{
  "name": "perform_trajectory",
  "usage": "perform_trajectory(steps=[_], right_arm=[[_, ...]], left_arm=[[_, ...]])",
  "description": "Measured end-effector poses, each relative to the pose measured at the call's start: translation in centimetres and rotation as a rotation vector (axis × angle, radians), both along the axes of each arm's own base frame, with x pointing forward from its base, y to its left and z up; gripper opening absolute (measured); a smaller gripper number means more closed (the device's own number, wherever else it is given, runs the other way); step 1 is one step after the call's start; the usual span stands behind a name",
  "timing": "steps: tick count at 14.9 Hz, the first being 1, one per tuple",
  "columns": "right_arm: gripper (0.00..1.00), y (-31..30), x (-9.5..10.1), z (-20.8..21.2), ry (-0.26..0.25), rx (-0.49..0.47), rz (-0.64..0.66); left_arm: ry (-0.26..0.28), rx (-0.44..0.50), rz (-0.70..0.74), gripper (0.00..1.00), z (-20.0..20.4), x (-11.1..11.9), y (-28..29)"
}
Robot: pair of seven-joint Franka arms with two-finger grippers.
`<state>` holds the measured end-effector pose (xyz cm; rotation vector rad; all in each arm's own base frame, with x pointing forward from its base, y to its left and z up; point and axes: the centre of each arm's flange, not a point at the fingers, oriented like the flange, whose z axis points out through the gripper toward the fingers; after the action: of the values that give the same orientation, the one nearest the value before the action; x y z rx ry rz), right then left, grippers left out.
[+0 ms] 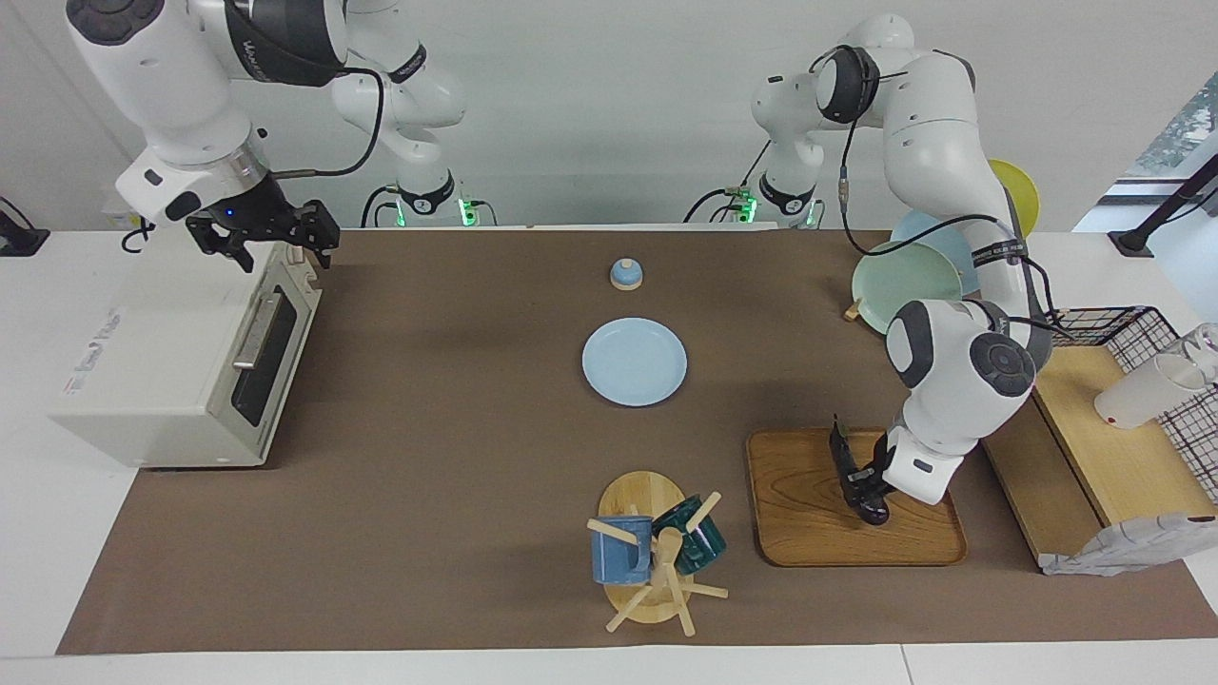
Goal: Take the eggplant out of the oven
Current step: 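Lower the eggplant onto the wooden tray and open the left gripper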
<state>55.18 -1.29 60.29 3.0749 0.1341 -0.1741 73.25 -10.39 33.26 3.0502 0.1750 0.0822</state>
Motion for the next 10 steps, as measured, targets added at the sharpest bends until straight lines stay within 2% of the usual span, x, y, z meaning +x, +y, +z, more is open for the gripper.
perform_trajectory(steps=[2,3,4,8,10], right_arm=[[1.00,0.1,0.0,0.1,-0.001,0.000,0.002],[1.00,0.1,0.0,0.1,-0.002,-0.001,0.001],[1.00,0.1,0.0,0.1,-0.002,-0.001,0.001],[1.00,-0.3,0.0,0.0,-0.001,-0.002,-0.006],[1.00,-0.6,0.0,0.0,0.000,-0.002,-0.013]], left_arm=[[-0.011,0.000,-0.019,0.42,0.1,0.1,0.0],[-0.014,0.000,-0.024,0.46,0.1,0.1,0.0],[-0.015,0.001,-0.024,0.59,0.1,0.1,0.1],[0.007,0.004,-0.014,0.99,1.3,0.0,1.1],[-0.026,0.003,-0.006,1.00,4.8,-0.1,1.8]])
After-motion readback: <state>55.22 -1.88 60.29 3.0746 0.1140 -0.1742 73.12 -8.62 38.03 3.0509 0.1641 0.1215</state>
